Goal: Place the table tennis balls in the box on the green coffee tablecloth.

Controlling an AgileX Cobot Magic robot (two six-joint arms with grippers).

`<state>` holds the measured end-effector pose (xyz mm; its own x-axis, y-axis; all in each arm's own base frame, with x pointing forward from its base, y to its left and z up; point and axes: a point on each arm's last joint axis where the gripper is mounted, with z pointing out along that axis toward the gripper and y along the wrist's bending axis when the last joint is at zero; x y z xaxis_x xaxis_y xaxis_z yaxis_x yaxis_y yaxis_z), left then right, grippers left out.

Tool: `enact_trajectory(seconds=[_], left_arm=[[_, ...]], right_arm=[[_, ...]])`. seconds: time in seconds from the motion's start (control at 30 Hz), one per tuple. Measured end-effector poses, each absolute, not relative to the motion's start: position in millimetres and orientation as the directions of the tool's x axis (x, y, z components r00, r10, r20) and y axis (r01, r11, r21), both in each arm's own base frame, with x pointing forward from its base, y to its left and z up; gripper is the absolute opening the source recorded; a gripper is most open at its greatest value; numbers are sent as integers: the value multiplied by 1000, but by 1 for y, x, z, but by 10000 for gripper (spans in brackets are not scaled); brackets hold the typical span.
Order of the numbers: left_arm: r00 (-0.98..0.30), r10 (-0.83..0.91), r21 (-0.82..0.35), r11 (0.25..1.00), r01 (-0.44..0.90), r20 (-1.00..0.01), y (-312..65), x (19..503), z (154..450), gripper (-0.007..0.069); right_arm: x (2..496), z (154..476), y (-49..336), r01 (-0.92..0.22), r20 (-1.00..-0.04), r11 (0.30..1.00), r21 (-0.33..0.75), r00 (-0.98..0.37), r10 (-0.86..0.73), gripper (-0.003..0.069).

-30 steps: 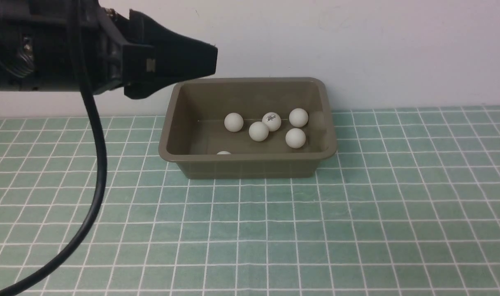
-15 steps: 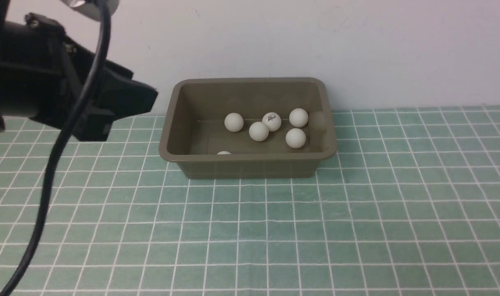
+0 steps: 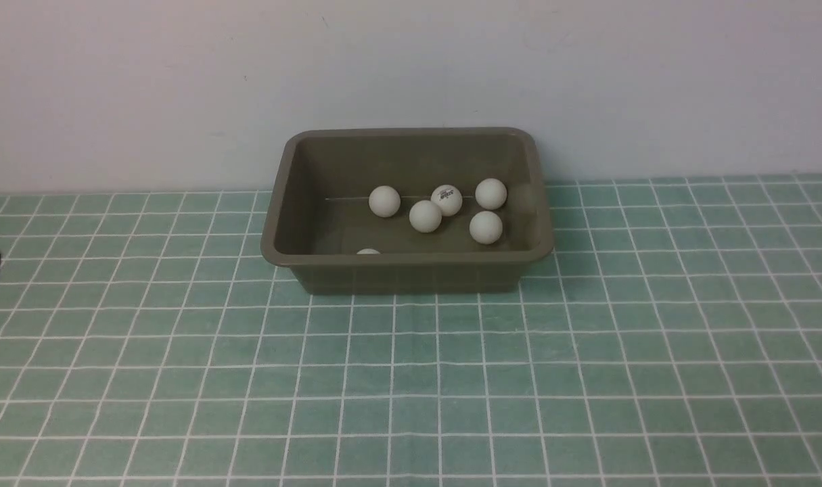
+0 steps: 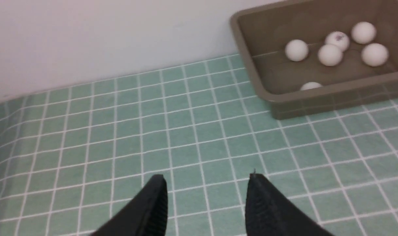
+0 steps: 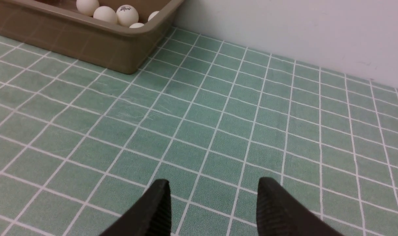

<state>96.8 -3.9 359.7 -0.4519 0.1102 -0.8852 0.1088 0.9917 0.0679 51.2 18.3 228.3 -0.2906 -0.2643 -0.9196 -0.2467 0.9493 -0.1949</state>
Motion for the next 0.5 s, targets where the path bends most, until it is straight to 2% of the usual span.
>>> enact_trajectory(seconds=[0.23, 0.5], left_arm=[[-374, 66, 80, 997, -20, -925, 6, 90, 319, 300], [-261, 77, 94, 994, -55, -962, 3, 64, 260, 300]], right_arm=[[51, 228, 18, -247, -920, 949, -195, -291, -264, 336], [51, 228, 18, -245, -921, 951, -189, -292, -258, 336]])
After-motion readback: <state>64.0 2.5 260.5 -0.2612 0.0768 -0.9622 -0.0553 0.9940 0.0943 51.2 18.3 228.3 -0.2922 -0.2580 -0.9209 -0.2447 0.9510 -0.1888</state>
